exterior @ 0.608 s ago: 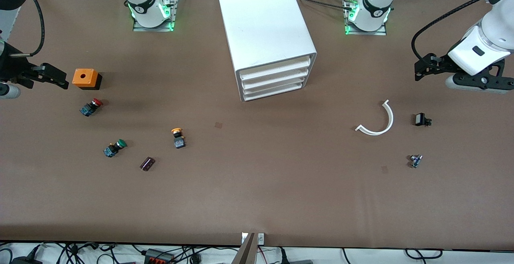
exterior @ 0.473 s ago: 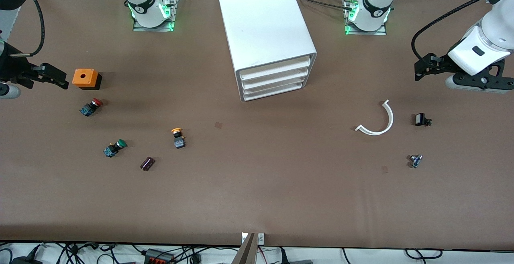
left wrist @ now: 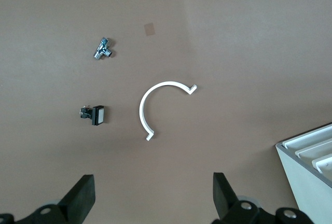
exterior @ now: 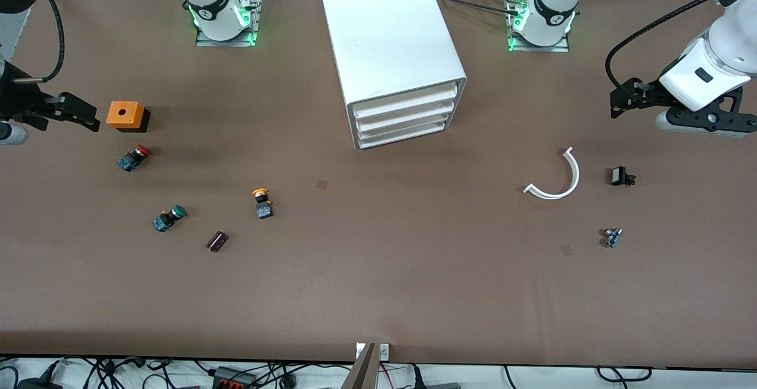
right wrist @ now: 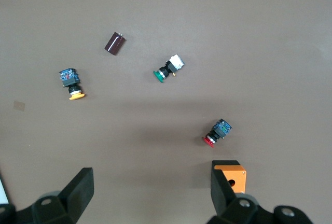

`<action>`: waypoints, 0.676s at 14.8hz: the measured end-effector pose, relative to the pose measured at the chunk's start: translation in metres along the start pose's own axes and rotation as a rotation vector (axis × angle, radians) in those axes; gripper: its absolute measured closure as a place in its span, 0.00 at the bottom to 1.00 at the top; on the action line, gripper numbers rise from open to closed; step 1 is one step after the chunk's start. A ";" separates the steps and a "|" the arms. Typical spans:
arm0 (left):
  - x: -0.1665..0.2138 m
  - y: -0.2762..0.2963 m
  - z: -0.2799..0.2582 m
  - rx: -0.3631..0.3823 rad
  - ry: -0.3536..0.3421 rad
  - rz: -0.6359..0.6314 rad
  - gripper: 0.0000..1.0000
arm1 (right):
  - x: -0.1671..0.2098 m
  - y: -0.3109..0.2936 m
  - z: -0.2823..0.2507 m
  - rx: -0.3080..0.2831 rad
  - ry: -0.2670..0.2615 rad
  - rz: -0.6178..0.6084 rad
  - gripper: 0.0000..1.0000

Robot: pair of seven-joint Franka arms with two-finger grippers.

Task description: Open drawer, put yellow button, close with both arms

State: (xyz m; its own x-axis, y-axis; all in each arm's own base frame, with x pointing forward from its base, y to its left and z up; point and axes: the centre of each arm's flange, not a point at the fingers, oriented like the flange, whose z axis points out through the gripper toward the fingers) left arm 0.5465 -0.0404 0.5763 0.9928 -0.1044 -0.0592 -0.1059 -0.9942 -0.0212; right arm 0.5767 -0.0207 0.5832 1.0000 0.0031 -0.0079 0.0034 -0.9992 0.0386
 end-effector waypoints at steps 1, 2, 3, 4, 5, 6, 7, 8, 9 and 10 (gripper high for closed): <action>0.000 0.000 0.000 0.000 -0.002 0.000 0.00 | 0.000 0.000 -0.001 0.000 0.002 0.000 0.00; -0.001 0.000 0.000 0.000 -0.006 0.000 0.00 | -0.001 0.000 -0.002 0.001 0.004 0.000 0.00; -0.001 0.000 0.001 0.000 -0.012 0.000 0.00 | -0.001 0.000 -0.003 0.003 0.005 0.000 0.00; -0.002 0.000 0.000 -0.001 -0.019 0.000 0.00 | -0.002 0.000 -0.004 0.004 0.006 0.001 0.00; -0.004 0.000 0.000 -0.001 -0.036 0.000 0.00 | -0.002 0.000 -0.005 0.004 0.007 0.001 0.00; -0.008 0.001 0.000 -0.005 -0.066 0.002 0.00 | -0.003 0.000 -0.005 0.004 0.005 0.001 0.00; -0.013 0.005 0.000 -0.017 -0.102 0.006 0.00 | -0.003 -0.001 -0.004 0.005 0.001 0.000 0.00; -0.017 0.012 0.001 -0.040 -0.141 0.014 0.00 | -0.003 -0.002 -0.001 0.006 -0.005 -0.002 0.00; -0.022 0.018 0.004 -0.065 -0.181 0.022 0.00 | -0.001 -0.005 0.004 0.009 -0.016 -0.008 0.00; -0.025 0.023 0.007 -0.091 -0.220 0.029 0.00 | 0.002 -0.012 0.013 0.012 -0.031 -0.023 0.00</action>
State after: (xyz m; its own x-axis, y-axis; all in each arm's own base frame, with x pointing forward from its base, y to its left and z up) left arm 0.5190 -0.0606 0.5699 0.9521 -0.1348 -0.2746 -0.1190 -0.9902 0.0734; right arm 0.5790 -0.0091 0.5698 0.9989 0.0246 -0.0395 0.0256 -0.9993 0.0262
